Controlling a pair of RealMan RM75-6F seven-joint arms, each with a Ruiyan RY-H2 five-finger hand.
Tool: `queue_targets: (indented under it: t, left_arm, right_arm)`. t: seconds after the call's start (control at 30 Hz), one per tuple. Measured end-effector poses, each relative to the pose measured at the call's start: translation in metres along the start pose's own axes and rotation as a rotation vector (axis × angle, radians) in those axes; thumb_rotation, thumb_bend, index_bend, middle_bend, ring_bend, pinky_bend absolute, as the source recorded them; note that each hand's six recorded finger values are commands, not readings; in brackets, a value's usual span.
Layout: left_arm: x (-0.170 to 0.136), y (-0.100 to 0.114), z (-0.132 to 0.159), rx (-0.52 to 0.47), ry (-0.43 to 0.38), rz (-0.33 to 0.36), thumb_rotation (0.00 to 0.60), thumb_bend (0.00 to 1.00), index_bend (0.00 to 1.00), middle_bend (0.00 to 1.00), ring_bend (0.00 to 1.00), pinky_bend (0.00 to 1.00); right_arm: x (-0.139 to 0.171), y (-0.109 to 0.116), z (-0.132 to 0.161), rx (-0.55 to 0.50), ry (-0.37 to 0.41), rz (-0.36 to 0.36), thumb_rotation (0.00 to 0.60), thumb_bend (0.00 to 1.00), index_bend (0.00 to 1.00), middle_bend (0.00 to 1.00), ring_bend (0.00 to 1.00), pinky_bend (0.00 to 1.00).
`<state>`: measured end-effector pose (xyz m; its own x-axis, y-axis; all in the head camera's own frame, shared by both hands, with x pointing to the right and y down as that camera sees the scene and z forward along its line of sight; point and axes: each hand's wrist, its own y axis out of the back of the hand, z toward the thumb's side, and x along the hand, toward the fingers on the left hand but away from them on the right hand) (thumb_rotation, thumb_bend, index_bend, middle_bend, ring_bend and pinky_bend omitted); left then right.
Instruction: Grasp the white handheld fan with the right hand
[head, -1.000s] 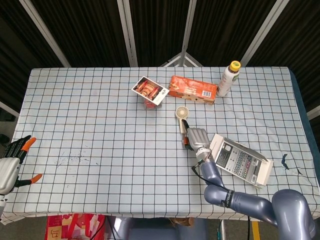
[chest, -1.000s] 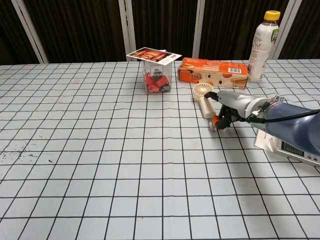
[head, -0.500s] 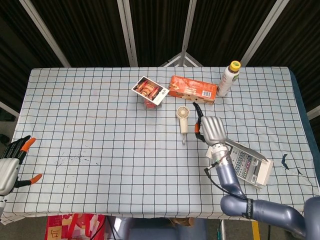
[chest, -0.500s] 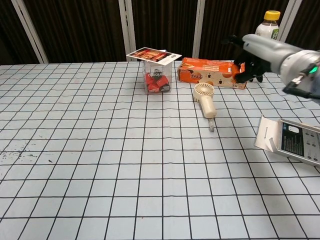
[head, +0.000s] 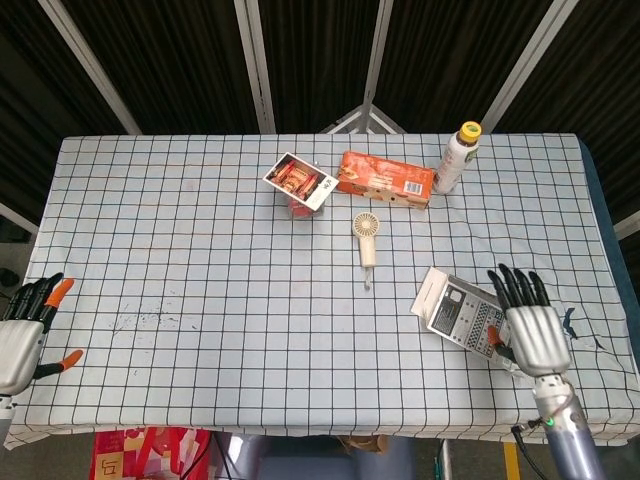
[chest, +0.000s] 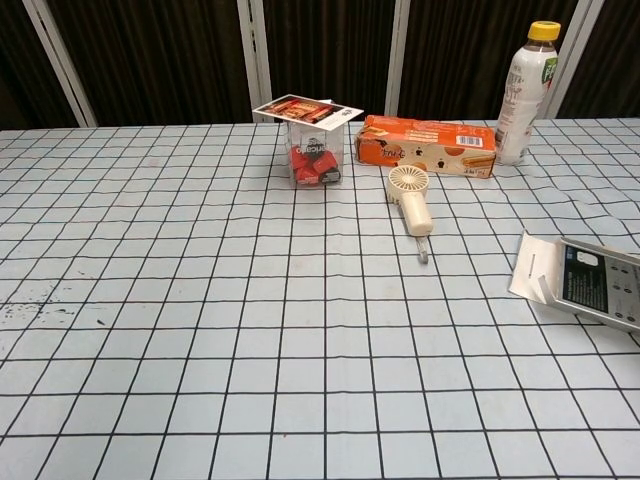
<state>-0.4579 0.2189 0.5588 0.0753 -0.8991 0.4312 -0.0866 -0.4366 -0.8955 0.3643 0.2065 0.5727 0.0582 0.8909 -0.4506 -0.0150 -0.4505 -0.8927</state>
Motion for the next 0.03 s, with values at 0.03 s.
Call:
queue_targets:
  t: [0.03]
  left_arm:
    - [0.0003, 0.0005, 0.0001, 0.007, 0.002, 0.011, 0.6, 0.05, 0.0, 0.0, 0.0, 0.0]
  right_arm:
    - [0.0094, 0.0001, -0.0057, 0.013, -0.006, -0.003, 0.6, 0.39, 0.0, 0.0, 0.0, 0.0]
